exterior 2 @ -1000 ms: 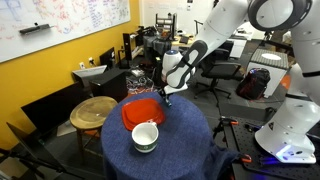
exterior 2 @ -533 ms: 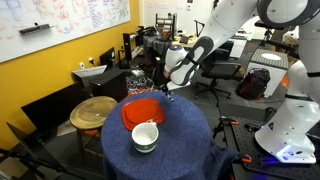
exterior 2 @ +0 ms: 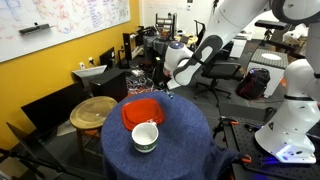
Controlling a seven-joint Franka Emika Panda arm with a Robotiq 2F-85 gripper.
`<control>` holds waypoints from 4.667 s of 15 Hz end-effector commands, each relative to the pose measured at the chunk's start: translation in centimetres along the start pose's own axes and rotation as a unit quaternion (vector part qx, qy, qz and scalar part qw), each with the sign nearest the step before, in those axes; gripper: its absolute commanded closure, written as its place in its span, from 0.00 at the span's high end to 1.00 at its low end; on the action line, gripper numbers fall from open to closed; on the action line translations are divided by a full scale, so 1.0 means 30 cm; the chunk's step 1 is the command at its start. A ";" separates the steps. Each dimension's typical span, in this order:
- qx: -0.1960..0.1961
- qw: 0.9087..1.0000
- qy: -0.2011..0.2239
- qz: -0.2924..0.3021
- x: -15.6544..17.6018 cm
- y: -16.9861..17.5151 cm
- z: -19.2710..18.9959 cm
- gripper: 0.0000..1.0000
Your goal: Place the marker inside the green and white mug
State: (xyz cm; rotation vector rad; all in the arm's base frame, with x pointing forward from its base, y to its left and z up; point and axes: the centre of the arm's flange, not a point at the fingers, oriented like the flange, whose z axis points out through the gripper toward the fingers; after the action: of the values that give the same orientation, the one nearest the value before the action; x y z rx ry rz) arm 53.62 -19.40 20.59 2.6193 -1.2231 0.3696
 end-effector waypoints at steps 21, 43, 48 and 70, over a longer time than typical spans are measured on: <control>-0.020 0.988 0.155 -0.018 -0.246 -0.364 -0.361 0.05; -0.048 0.976 0.203 -0.058 -0.473 -0.649 -0.458 0.05; -0.039 0.974 0.208 -0.079 -0.506 -0.695 -0.459 0.05; -0.009 0.964 0.207 -0.167 -0.650 -0.878 -0.404 0.05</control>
State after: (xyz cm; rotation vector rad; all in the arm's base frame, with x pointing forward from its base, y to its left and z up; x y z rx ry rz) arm 59.33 14.59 23.86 2.5030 -0.6959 0.7639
